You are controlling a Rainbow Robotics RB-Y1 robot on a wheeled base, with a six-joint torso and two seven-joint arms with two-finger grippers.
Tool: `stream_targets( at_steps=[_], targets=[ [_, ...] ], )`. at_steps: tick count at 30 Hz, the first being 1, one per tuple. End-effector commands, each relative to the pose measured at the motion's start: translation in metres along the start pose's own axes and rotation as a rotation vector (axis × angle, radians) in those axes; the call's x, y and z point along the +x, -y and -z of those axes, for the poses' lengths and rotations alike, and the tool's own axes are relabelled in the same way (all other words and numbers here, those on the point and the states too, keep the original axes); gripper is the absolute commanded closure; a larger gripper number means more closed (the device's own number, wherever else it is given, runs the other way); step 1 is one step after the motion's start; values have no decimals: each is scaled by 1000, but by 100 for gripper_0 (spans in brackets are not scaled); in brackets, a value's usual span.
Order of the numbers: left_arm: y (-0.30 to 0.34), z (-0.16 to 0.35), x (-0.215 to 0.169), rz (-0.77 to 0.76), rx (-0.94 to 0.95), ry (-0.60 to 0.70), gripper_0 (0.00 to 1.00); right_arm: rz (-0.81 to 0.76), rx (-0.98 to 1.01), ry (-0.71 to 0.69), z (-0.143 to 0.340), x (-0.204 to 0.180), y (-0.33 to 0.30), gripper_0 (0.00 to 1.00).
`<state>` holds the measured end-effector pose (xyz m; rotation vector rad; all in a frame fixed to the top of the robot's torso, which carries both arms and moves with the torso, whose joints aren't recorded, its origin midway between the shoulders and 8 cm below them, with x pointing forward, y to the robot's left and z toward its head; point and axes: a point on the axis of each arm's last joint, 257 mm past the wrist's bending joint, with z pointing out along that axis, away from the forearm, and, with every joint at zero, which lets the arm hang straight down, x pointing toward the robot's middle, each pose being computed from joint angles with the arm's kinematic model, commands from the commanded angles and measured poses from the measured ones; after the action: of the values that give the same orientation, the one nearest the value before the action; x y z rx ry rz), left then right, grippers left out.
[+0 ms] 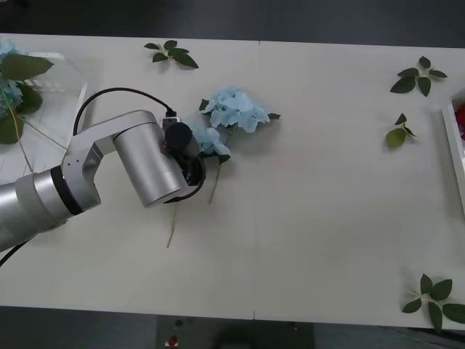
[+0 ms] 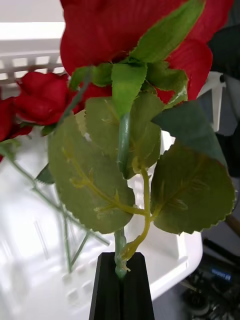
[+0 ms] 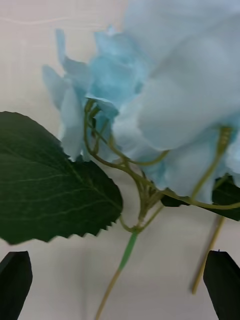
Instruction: Put the red flowers into the right box and the blue flowers into the left box
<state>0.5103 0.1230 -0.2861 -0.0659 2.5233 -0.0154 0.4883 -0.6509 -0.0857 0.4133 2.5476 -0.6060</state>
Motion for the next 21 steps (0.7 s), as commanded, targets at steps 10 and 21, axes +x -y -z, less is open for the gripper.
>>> stream_targets(
  at_steps=[10, 21],
  targets=[
    [34, -10, -28, -16, 18, 86, 0, -21, 122, 85, -63, 18, 45, 100],
    [6, -24, -41, -24, -50, 115, 0, -51, 53, 119, -70, 17, 33, 31]
  ],
)
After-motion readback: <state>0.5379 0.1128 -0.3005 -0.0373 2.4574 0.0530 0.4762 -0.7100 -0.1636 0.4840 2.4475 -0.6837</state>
